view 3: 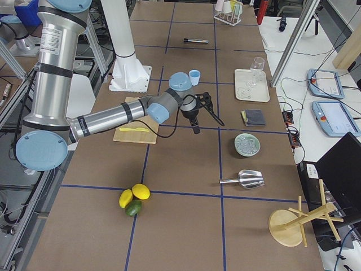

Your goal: Squeeze lemon into cup

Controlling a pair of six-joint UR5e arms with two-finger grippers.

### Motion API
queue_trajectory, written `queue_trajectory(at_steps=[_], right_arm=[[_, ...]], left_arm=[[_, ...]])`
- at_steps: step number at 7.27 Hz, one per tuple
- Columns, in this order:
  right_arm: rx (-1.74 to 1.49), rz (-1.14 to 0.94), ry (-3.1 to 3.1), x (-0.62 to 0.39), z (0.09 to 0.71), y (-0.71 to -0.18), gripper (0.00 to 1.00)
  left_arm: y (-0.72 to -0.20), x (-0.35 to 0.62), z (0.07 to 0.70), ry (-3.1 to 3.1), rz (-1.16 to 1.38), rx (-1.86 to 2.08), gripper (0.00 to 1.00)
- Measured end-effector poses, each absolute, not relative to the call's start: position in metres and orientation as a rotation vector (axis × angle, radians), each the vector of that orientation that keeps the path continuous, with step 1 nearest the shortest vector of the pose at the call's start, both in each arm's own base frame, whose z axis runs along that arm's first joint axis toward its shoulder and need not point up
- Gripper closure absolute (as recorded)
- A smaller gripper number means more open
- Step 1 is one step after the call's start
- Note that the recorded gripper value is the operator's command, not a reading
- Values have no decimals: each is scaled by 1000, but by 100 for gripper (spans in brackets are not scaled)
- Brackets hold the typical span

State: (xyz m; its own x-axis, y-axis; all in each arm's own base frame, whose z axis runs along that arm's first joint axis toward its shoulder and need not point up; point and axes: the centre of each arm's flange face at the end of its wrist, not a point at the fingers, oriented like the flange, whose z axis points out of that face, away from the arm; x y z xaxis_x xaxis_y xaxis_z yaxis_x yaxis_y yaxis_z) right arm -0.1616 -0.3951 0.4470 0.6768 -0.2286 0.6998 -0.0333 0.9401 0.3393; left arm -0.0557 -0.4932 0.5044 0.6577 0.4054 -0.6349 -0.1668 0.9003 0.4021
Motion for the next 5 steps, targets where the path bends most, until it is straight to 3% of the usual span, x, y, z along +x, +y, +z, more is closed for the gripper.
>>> queue_trajectory(at_steps=[5], right_arm=[[292, 46, -850, -320, 391, -265, 0]], left_arm=[[-503, -56, 498, 783, 343, 372, 0]])
